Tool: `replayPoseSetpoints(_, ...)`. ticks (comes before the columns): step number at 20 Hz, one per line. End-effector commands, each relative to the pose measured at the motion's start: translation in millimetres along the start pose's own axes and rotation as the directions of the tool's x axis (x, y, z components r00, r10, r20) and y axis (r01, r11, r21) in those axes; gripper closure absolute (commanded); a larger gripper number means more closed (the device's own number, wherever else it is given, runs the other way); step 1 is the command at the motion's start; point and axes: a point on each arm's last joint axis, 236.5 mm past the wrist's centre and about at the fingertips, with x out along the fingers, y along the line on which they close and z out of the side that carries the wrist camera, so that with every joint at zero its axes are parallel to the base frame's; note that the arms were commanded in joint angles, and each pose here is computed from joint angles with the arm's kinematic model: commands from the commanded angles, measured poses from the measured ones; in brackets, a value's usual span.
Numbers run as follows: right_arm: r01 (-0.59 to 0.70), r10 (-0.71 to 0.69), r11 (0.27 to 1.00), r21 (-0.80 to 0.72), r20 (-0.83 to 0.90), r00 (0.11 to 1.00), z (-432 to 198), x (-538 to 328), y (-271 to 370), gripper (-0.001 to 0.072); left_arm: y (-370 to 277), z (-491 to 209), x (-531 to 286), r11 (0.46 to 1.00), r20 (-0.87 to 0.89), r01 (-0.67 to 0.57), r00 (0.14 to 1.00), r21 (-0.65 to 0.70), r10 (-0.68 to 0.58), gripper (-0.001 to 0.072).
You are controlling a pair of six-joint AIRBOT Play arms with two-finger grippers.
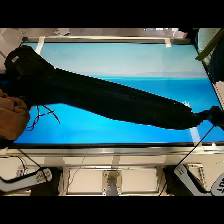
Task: Fold the clothes and pants, and hang the long-sleeved shirts on hangers.
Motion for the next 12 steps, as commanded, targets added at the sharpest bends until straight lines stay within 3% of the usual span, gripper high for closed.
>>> replayPoseSetpoints(1,-0.005,0.002,0.999,0.044,0.078,0.997,32,42,18,0.0654,-40,43,75,0.990,0.069,-0.112,0.992,0.084,0.106,0.0701)
replayPoseSetpoints(7,-0.005,-0.009,0.992,0.123,0.117,0.993,52,108,18,0.0653,-55,20,175,0.984,0.020,-0.134,0.991,0.122,0.132,0.0701)
replayPoseSetpoints(12,-0.080,0.029,0.975,0.209,0.239,0.971,80,128,34,0.0652,-77,40,202,0.993,0.152,-0.062,0.987,0.099,0.046,0.0699)
